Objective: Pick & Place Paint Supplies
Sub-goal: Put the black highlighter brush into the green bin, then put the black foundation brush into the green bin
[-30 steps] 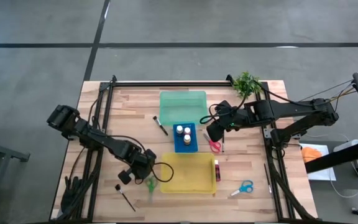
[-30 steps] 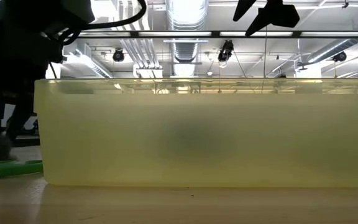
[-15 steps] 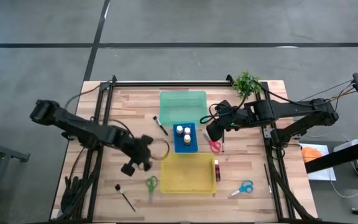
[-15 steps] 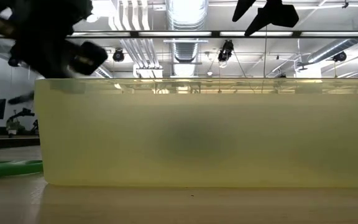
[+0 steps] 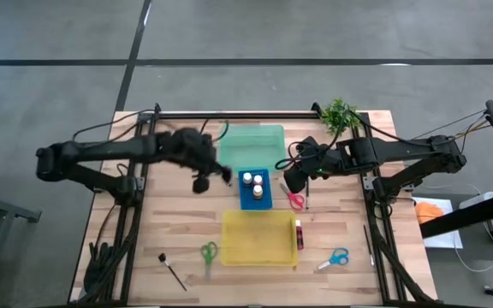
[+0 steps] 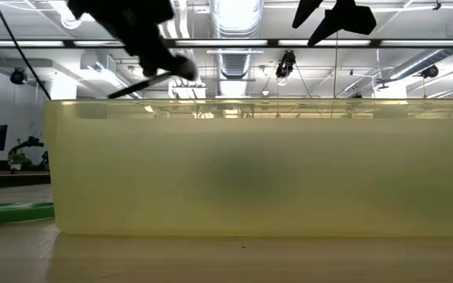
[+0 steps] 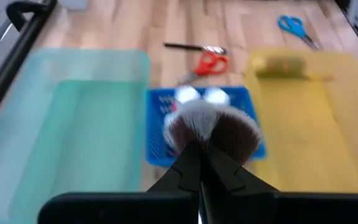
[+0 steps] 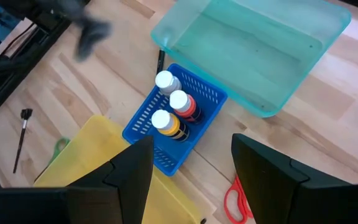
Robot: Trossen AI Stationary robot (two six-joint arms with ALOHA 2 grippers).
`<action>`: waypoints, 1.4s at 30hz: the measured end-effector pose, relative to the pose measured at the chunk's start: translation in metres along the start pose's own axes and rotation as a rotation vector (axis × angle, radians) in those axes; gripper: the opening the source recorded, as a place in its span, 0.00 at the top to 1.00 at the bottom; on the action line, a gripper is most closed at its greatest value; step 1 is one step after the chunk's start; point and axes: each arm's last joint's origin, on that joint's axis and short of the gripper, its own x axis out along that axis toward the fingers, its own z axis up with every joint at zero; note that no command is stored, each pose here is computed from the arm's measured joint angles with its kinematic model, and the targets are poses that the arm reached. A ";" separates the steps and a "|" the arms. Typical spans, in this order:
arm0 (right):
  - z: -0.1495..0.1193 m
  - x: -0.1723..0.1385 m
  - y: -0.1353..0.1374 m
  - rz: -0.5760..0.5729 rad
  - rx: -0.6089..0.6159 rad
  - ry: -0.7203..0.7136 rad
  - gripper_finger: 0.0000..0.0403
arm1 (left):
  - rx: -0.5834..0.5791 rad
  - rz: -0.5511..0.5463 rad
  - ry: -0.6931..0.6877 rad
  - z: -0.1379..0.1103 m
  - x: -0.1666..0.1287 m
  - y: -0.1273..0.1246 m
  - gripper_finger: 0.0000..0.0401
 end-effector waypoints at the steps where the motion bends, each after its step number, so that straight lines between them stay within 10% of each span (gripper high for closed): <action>1: 0.000 0.000 0.000 0.001 0.000 0.000 0.47 | -0.002 -0.002 0.002 0.005 0.005 0.008 0.99; 19: 0.001 0.000 0.000 -0.015 0.001 -0.021 0.47 | 0.023 -0.015 0.068 0.045 0.109 0.136 0.99; 34: 0.000 0.000 -0.001 -0.020 -0.010 -0.018 0.47 | 0.054 0.060 0.138 0.031 0.130 0.151 0.68; 42: 0.000 0.000 -0.001 -0.019 -0.003 -0.019 0.47 | 0.162 0.058 0.176 0.042 0.087 0.143 0.55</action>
